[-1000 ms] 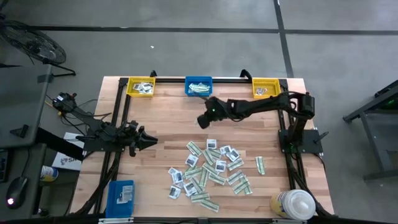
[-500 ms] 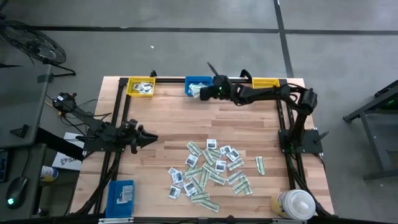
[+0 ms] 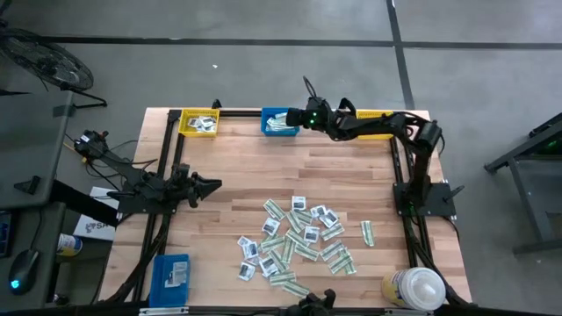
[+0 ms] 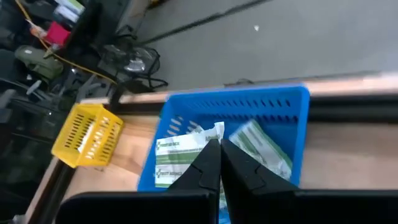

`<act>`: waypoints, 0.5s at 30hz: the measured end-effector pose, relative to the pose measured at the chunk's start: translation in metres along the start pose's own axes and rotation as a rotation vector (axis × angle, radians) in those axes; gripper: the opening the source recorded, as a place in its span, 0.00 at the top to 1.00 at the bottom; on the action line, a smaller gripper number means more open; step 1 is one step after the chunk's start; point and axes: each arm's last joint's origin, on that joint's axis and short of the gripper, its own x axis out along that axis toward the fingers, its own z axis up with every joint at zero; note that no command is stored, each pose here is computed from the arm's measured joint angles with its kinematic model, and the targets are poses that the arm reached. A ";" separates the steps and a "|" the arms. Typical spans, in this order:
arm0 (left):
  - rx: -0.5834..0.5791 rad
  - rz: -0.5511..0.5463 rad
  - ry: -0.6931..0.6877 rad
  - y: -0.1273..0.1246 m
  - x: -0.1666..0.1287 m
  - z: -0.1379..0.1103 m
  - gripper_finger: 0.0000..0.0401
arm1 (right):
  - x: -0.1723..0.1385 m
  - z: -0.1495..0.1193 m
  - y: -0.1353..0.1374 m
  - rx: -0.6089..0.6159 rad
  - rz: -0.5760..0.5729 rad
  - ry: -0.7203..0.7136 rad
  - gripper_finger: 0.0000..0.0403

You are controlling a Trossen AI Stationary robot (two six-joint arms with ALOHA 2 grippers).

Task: Pick & Place First Aid Supplies
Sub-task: Put the green bandage pack into the top blue bin

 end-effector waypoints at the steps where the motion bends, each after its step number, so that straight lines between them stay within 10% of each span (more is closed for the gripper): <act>1: -0.007 0.007 -0.009 0.000 0.000 0.000 0.76 | 0.002 -0.002 -0.002 0.011 -0.006 0.008 1.00; 15: -0.015 0.049 -0.058 0.002 0.000 0.001 0.76 | 0.008 0.001 -0.012 0.020 -0.009 0.036 0.95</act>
